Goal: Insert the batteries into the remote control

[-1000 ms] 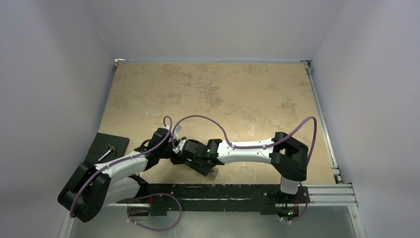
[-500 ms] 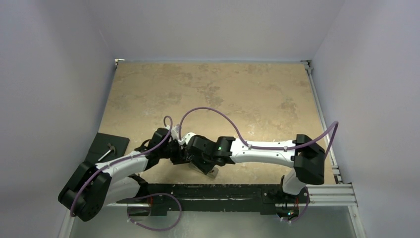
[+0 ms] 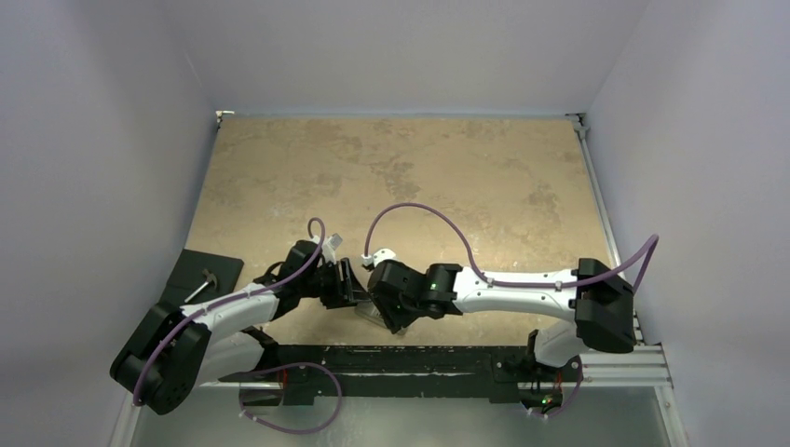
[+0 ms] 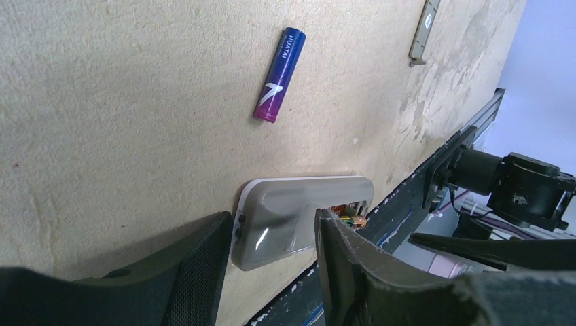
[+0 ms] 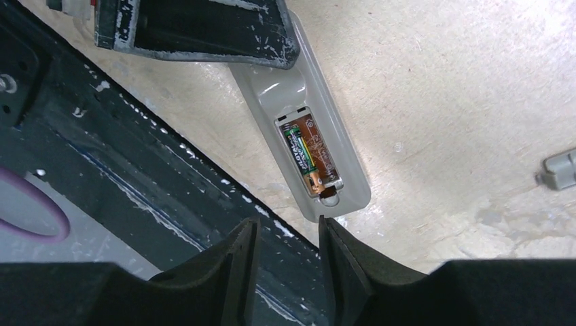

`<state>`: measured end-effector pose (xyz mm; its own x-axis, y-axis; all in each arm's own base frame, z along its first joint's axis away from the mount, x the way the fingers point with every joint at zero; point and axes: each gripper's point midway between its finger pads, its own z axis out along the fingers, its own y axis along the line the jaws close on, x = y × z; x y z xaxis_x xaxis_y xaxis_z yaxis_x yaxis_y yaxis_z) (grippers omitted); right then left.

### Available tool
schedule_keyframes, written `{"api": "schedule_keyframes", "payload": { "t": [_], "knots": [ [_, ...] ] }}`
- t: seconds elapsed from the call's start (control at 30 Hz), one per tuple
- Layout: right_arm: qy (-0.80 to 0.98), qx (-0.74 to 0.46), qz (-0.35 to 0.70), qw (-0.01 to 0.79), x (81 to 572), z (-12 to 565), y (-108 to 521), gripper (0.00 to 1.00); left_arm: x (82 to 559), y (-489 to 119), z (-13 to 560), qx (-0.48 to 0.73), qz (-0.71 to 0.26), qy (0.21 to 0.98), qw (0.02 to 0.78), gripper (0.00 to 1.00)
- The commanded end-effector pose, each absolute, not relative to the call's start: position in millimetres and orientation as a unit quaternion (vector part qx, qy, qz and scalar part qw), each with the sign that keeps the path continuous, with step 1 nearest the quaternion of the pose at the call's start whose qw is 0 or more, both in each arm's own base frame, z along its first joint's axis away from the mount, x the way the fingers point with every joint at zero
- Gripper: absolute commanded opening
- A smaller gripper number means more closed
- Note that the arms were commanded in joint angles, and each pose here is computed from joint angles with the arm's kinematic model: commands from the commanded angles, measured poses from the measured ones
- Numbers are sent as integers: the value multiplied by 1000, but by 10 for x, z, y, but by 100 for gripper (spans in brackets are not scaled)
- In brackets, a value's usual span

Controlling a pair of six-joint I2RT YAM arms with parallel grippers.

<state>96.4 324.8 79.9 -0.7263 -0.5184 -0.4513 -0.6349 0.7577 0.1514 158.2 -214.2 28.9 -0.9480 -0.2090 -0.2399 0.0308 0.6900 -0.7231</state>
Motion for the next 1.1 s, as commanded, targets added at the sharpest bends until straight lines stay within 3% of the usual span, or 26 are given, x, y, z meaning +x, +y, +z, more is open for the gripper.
{"api": "schedule_keyframes", "payload": {
  "t": [0.0, 0.57, 1.07],
  "knots": [
    [930, -234, 192, 209, 991, 904, 3318, 44, 1545, -2138, 246, -36, -389, 908, 152, 47],
    [947, -135, 215, 197, 1094, 751, 3244, 37, 1442, -2130, 217, -43, -389, 909, 140, 41],
    [952, -129, 205, 187, 1097, 647, 3215, 34, 1324, -2108, 163, -58, -392, 909, 126, 37]
  ]
}}
